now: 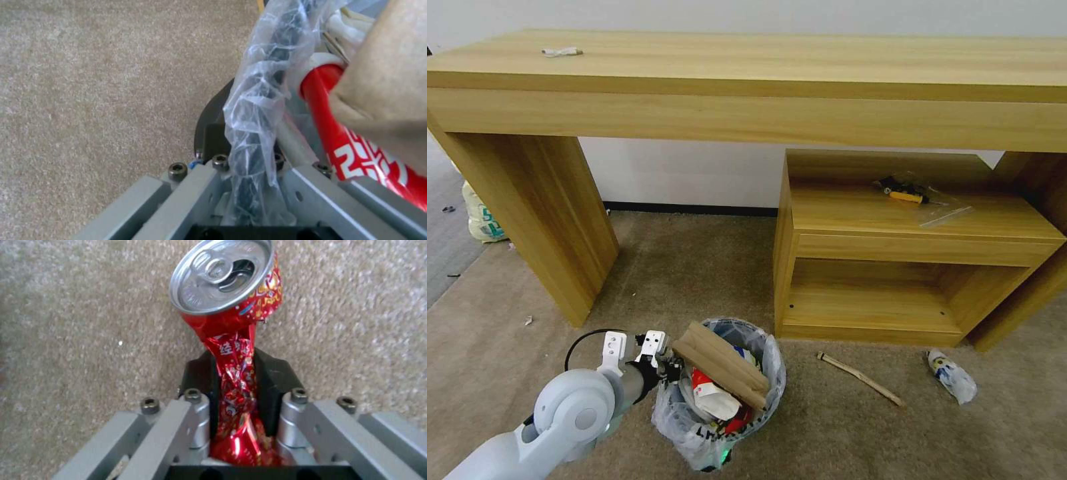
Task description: Pick up the trash bin and place the garbage on the floor into it.
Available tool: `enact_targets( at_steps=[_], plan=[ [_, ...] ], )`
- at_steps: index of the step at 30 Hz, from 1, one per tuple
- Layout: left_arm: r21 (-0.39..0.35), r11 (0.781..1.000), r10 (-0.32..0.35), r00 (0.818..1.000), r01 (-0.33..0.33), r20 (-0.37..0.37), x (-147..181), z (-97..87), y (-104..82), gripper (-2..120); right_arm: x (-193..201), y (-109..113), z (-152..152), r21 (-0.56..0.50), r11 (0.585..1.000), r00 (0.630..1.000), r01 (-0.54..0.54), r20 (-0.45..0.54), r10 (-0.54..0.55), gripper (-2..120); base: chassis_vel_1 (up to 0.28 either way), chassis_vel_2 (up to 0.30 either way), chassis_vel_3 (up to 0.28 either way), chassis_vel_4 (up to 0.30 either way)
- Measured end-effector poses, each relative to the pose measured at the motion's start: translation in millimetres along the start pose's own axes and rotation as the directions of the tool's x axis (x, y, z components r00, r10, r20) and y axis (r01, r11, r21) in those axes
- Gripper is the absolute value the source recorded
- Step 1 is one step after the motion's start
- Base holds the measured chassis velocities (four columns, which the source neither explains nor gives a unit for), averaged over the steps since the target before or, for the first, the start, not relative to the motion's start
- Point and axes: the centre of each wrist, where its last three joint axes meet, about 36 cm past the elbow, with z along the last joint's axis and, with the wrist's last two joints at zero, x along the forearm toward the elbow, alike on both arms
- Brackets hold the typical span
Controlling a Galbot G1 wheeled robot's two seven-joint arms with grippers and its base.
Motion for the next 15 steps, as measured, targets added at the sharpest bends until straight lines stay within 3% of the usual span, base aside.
enact_targets(
  at_steps=[9, 15],
  plan=[
    [-0.003, 1.0, 0.0, 1.0, 0.0, 0.004, 1.0, -1.8, 0.5, 0, 5.3, 0.0, -19.8, 0.035, 0.999, 0.999, -0.008, 0.033, 0.007, 14, 0.0, 0.0, 0.0, 0.0],
    [-0.002, 1.0, 0.0, 1.0, 0.0, 0.008, 0.3, -3.5, 1.0, 0, 7.2, -6.7, -60.3, 0.087, 0.996, 0.994, -0.024, 0.104, 0.015, 14, 0.0, 0.0, 0.0, 0.0]
  ],
)
